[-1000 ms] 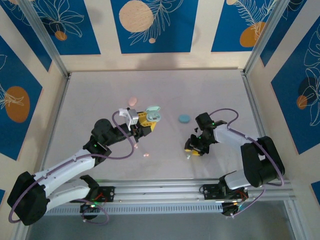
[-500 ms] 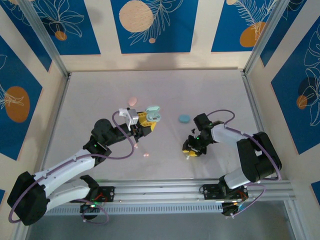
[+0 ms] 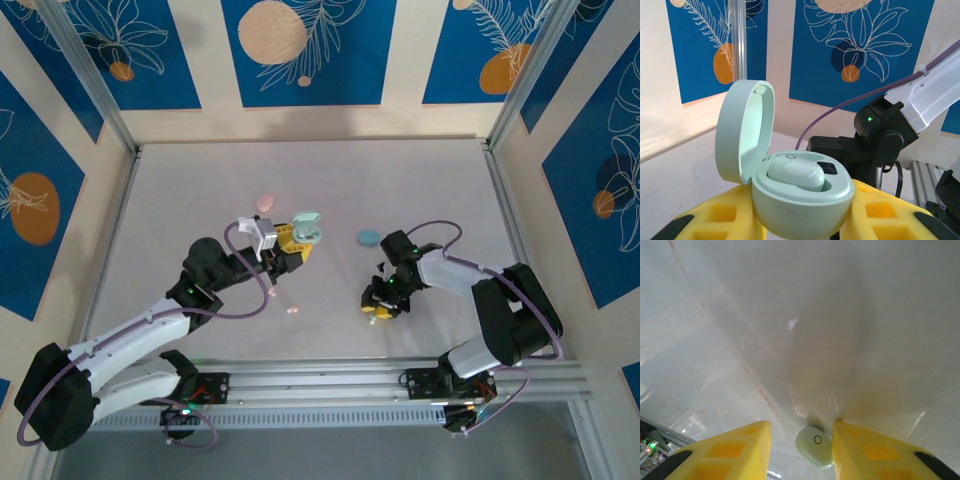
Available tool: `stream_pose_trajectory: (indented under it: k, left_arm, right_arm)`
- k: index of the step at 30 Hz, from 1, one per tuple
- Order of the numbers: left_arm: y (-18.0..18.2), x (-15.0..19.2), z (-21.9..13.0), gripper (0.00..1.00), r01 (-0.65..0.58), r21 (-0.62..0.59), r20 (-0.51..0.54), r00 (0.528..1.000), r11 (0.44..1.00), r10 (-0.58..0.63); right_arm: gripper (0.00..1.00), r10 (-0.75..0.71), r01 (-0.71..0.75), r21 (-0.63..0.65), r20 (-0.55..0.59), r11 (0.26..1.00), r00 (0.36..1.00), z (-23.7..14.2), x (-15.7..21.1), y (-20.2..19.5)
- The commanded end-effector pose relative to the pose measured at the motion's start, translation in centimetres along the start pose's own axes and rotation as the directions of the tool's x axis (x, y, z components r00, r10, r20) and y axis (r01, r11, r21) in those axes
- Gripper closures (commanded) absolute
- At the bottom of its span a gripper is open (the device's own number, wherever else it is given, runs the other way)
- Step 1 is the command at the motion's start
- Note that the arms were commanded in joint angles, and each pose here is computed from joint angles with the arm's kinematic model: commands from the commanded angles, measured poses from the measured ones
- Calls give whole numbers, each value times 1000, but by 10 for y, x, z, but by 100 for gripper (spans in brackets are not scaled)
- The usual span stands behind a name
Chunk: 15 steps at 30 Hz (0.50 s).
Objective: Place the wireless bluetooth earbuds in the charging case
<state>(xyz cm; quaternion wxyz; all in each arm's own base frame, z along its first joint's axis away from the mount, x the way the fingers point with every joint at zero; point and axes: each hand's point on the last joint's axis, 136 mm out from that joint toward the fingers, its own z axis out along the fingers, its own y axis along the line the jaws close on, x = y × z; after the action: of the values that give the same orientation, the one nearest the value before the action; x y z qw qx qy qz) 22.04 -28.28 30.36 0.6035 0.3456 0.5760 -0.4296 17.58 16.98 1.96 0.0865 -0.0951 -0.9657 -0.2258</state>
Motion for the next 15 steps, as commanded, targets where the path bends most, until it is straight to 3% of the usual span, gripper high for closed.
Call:
stream_pose_trajectory:
  k: [1, 15]
  left_arm:
    - [-3, -14, 1, 66, -7, 4, 36, 999, 1000, 7]
    - [-2, -14, 1, 66, -2, 3, 35, 999, 1000, 2]
  right_arm:
    - [61, 18, -17, 26, -39, 1000, 999, 0, 10, -5]
    - [67, -1, 4, 61, -51, 998, 999, 6, 14, -6]
